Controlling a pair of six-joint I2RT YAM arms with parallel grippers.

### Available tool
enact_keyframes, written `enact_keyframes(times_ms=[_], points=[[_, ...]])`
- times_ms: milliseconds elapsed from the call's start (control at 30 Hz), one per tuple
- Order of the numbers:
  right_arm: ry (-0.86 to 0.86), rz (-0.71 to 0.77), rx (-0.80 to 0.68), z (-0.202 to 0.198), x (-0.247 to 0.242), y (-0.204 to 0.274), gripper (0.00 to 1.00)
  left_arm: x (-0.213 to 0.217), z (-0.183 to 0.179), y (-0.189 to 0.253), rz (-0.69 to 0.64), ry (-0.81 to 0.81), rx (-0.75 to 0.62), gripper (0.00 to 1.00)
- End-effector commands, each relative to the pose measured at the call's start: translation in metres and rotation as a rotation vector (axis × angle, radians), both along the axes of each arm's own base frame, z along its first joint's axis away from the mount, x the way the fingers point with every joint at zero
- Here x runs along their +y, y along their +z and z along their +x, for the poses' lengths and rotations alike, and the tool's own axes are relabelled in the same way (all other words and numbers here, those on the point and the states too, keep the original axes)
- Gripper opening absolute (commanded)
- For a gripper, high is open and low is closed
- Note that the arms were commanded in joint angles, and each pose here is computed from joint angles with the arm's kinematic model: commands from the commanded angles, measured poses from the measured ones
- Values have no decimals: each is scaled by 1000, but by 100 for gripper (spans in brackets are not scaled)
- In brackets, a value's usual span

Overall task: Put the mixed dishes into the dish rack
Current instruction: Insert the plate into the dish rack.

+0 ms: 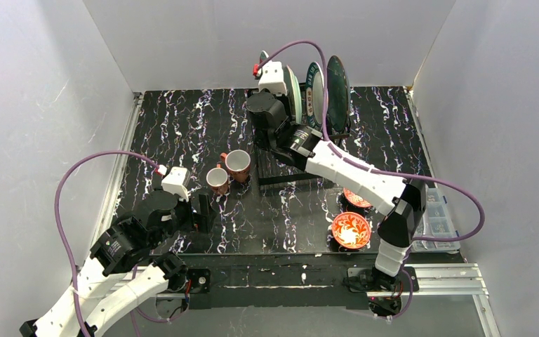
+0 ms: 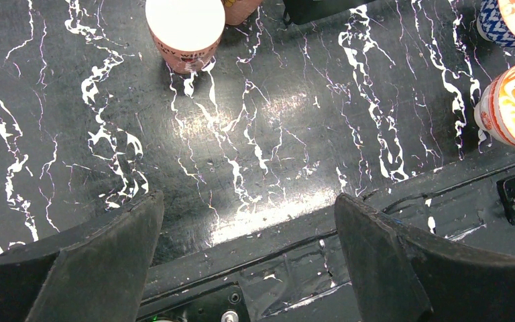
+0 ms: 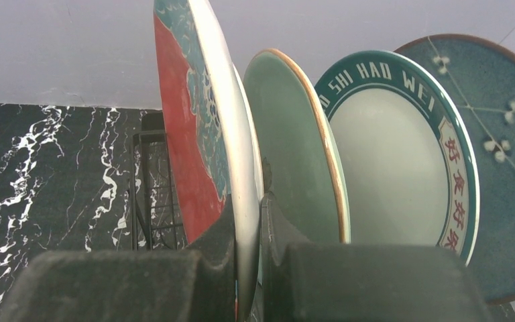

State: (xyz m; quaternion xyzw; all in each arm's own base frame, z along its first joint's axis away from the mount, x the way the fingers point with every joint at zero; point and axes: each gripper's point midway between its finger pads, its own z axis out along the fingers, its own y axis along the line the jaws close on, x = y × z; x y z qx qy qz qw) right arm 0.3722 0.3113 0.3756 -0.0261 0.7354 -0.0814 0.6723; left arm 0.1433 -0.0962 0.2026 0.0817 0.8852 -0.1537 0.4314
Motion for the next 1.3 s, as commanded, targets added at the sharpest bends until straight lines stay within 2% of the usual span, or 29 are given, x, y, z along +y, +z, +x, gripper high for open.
enact_keyframes(times_ms=[0, 767, 1133, 1267], points=[[-2, 203, -90, -15, -10, 45, 1, 3, 3, -4, 27, 9, -1, 98], [-15, 140, -56, -44, 16, 16, 1, 4, 1, -1, 15, 9, -13, 98], [0, 112, -32, -48, 26, 0, 13, 3, 1, -2, 14, 9, -12, 98], [2, 106, -25, -49, 28, -5, 21, 4, 1, -1, 12, 9, -14, 98]])
